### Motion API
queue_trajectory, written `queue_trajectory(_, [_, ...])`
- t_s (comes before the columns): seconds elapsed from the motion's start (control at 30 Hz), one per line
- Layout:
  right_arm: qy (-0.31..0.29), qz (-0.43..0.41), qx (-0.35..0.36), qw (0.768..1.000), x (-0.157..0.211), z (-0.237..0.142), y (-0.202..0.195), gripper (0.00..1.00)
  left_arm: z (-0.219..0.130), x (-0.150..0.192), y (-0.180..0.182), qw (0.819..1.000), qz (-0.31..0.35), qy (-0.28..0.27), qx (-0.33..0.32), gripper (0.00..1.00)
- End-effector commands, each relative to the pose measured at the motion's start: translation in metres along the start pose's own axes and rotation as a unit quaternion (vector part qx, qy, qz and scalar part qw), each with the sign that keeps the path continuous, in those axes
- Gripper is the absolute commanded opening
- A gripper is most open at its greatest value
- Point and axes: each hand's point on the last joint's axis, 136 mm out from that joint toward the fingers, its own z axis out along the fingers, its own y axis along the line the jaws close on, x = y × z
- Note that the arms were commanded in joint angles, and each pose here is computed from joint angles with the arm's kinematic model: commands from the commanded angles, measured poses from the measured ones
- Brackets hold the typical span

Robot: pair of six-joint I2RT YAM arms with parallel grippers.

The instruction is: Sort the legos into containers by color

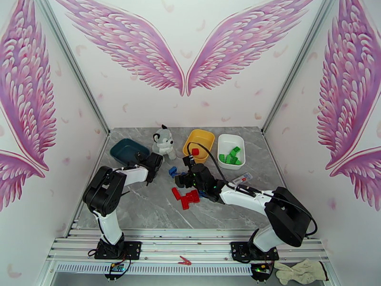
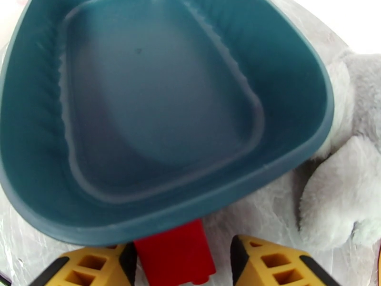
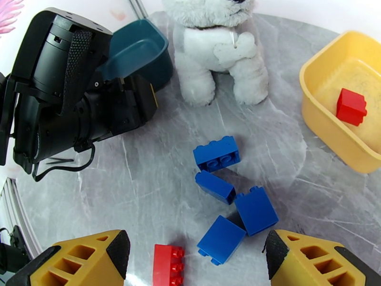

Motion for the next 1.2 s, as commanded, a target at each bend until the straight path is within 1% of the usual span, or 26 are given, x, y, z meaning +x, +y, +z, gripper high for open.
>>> queue_trajectory(0.0, [-0.005, -0.01, 0.007, 1.0, -0.005, 0.0, 0.001, 0.81, 0.005, -0.002, 0.001, 1.0, 0.004, -0.003, -0.014, 0.52])
queue_trajectory(0.1, [-0.005, -0.009, 0.008, 1.0, -0.005, 0.001, 0.001, 0.81, 0.006, 0.0, 0.0, 1.0, 0.007, 0.001, -0.011, 0.51])
queue_trajectory(0.27, [-0.005, -0.009, 0.008, 1.0, -0.005, 0.002, 0.0, 0.81, 0.009, -0.001, 0.0, 1.0, 0.009, 0.003, -0.013, 0.52])
queue_trajectory(0.57, [-0.006, -0.009, 0.011, 1.0, -0.006, 0.002, 0.0, 0.8, 0.006, -0.001, 0.0, 1.0, 0.017, 0.006, -0.009, 0.39])
queue_trajectory(0.7, [-0.008, -0.006, 0.026, 1.0, -0.008, 0.0, -0.005, 0.78, -0.008, 0.0, 0.0, 1.0, 0.029, -0.006, -0.003, 0.36])
queue_trajectory(0.83, [-0.007, 0.007, 0.064, 0.998, -0.011, 0.0, -0.016, 0.74, -0.027, 0.007, -0.004, 0.999, 0.052, -0.014, 0.01, 0.34])
queue_trajectory(1.0, [0.0, 0.033, 0.129, 0.991, -0.018, -0.006, -0.035, 0.74, -0.054, 0.022, -0.011, 0.995, 0.096, -0.016, 0.033, 0.3])
queue_trajectory(1.07, [-0.002, 0.03, 0.141, 0.99, -0.02, -0.009, -0.039, 0.74, -0.064, 0.028, -0.014, 0.993, 0.112, -0.012, 0.045, 0.29])
queue_trajectory(1.17, [-0.016, 0.021, 0.16, 0.987, -0.024, -0.015, -0.046, 0.76, -0.08, 0.04, -0.023, 0.987, 0.14, 0.009, 0.079, 0.28])
